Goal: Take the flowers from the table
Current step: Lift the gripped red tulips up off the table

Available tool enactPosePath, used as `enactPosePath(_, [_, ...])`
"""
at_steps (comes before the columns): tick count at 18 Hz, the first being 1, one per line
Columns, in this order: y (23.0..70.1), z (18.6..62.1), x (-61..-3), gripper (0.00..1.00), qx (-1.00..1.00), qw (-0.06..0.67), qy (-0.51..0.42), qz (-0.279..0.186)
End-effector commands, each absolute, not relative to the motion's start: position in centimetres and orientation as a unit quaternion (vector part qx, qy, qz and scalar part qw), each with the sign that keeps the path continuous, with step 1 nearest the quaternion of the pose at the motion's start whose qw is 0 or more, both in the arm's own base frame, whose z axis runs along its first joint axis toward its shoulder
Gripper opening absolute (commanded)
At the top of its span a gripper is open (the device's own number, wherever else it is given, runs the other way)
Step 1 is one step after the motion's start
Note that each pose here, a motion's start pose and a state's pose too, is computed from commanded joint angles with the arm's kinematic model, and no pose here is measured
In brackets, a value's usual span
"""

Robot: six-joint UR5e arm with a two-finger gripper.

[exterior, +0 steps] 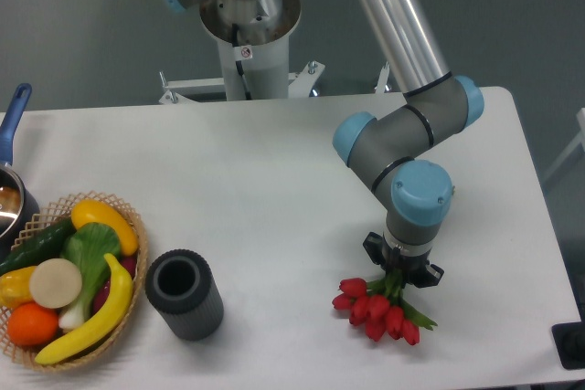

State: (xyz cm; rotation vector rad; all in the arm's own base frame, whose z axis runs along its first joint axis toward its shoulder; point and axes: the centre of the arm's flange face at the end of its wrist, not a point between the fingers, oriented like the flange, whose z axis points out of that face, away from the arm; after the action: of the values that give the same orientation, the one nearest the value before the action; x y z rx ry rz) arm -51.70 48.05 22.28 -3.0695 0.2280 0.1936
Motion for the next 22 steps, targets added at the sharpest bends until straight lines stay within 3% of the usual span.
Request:
enactPosePath(8, [46.2,29.8,-54.4,0.07,-0.991,0.050,0.057,0.109])
enactPosePath(22, [47.3,36.7,-57.1,0.09,-0.995,0.018,0.079,0.051])
